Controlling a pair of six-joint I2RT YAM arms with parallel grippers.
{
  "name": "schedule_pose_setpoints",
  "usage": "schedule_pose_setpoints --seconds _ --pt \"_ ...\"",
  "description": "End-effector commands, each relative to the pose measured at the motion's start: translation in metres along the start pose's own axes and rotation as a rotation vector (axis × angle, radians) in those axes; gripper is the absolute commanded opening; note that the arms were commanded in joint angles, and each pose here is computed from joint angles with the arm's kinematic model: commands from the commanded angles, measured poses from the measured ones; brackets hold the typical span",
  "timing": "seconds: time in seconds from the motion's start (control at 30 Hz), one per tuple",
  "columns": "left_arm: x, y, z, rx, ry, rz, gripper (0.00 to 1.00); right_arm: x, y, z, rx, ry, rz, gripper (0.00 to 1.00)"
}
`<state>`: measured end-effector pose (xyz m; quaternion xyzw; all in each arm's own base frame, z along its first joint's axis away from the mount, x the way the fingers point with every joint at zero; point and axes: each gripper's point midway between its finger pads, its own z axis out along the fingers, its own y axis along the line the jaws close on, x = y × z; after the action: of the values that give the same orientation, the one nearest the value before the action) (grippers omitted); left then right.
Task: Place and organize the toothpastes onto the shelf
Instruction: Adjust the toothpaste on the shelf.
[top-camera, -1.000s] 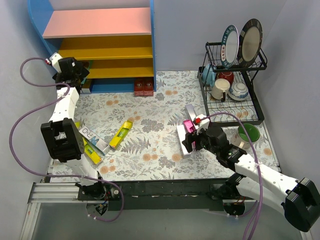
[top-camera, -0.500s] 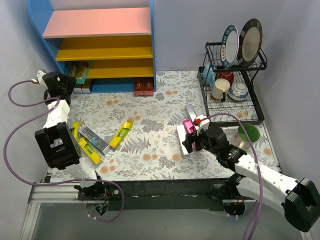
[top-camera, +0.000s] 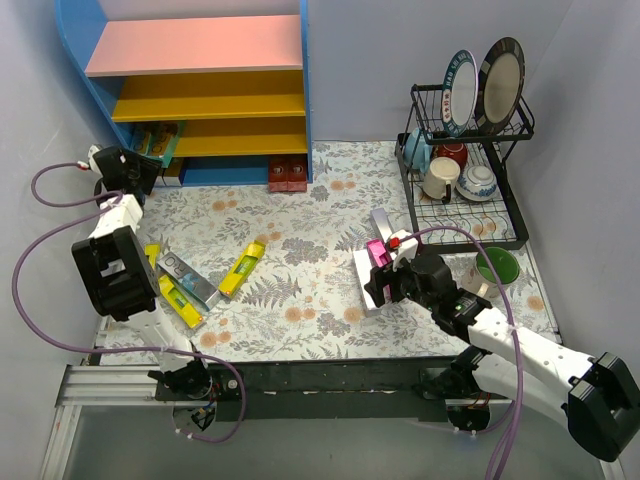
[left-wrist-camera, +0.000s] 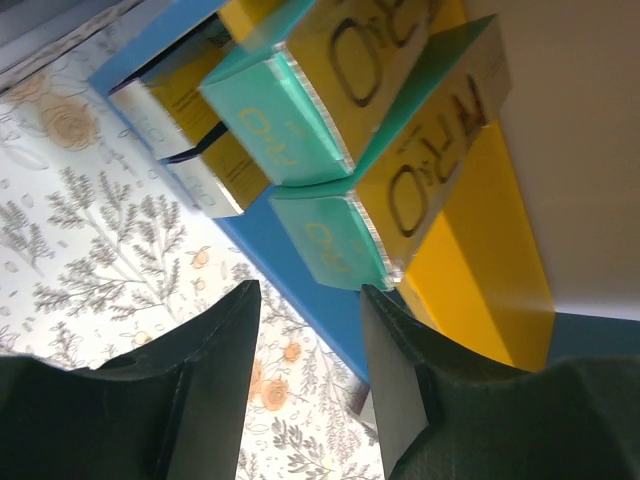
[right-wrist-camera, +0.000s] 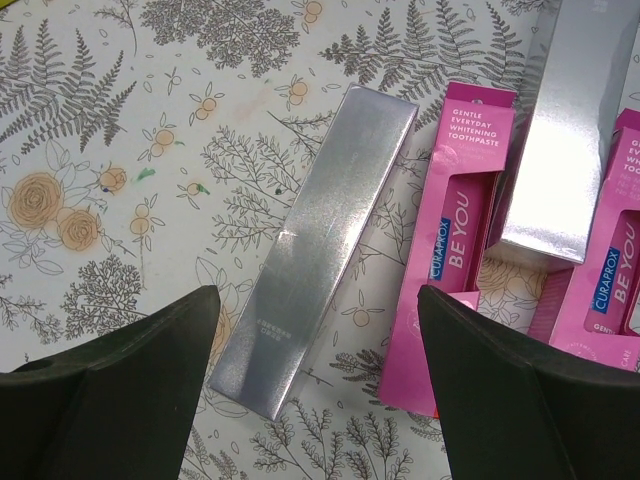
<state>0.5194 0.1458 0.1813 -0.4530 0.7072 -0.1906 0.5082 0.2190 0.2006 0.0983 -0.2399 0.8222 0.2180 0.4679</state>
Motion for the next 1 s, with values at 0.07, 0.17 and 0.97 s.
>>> schedule_pose_setpoints --seconds 0.07,0.17,0.97 --pt "-0.017 -0.040 -0.001 0.110 -0.011 0.013 0.43 -0.010 0.002 0.003 -0.012 -0.041 -0.010 0.88" --pt "-0.015 -0.048 0.003 0.128 0.002 0.021 0.43 -0.009 0.002 0.003 -0.010 -0.037 -0.010 0.88" --pt "-0.025 -0.078 -0.029 0.155 -0.032 0.157 0.69 -0.026 0.005 -0.003 -0.018 -0.059 -0.004 0.88"
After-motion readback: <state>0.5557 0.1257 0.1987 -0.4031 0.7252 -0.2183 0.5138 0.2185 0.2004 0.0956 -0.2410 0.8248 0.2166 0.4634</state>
